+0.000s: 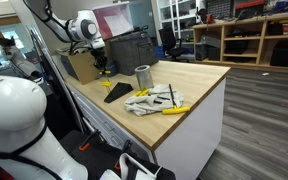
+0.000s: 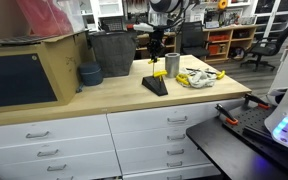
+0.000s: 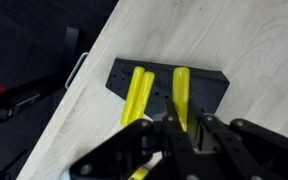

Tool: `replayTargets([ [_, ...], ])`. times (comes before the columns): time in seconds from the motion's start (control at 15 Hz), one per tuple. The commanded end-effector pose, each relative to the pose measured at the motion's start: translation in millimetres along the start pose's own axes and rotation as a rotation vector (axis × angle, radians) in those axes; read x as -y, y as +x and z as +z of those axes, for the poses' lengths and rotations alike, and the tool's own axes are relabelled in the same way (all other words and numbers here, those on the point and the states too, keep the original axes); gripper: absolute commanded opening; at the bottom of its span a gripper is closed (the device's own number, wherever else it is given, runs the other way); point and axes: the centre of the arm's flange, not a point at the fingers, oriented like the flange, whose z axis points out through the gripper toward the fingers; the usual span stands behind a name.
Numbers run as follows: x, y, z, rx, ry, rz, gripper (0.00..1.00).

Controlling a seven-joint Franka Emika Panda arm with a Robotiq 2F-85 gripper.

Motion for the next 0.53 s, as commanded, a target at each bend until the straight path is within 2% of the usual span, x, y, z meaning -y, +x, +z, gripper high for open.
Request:
replayTargets([
  [0.0,-12,-7,-18,0.008,-0.004,-0.026,0.04],
  [0.47,-14,-23,-22,0.038,-0.006,-0.117,0.04],
])
